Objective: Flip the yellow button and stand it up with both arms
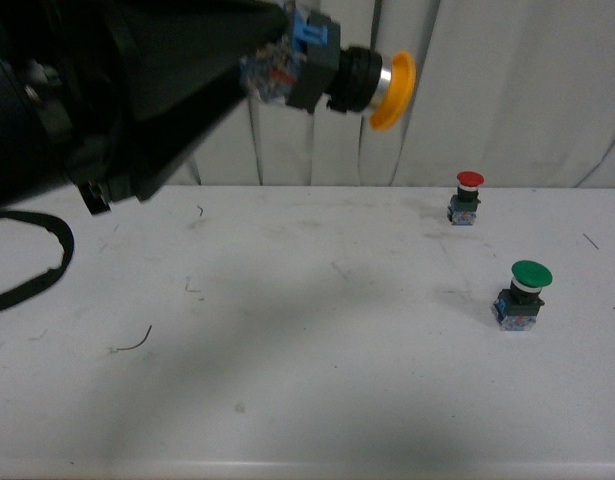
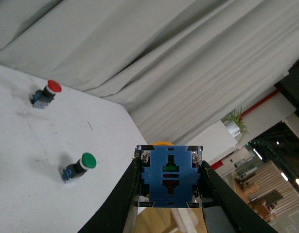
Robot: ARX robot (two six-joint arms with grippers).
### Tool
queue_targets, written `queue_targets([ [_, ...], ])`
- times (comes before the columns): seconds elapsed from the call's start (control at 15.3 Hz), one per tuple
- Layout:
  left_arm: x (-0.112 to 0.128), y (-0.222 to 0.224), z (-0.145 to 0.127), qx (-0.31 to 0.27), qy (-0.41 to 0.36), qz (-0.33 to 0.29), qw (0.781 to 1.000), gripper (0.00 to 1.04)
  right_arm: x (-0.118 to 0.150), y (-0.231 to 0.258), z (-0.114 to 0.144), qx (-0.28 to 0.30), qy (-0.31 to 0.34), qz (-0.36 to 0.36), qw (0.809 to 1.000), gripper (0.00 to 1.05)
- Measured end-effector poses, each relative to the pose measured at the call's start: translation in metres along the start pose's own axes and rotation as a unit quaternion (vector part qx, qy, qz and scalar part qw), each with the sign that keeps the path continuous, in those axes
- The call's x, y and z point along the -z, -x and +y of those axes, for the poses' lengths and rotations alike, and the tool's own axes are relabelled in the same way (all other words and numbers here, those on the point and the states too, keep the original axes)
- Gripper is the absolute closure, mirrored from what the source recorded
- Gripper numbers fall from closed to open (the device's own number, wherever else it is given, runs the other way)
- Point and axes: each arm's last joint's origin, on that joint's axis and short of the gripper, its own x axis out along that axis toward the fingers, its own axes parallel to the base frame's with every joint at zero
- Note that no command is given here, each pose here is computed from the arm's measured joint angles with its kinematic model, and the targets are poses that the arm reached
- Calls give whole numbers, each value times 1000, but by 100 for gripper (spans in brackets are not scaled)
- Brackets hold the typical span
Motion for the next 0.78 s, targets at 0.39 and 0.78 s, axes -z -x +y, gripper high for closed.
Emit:
queue_targets([
  [0.39,2,-8,-1,-7,49,-16,999,74,0,0,0,0,0,0,1000,7],
  [0.78,3,-11,-4,-5,49,-20,999,74,0,0,0,0,0,0,1000,7],
])
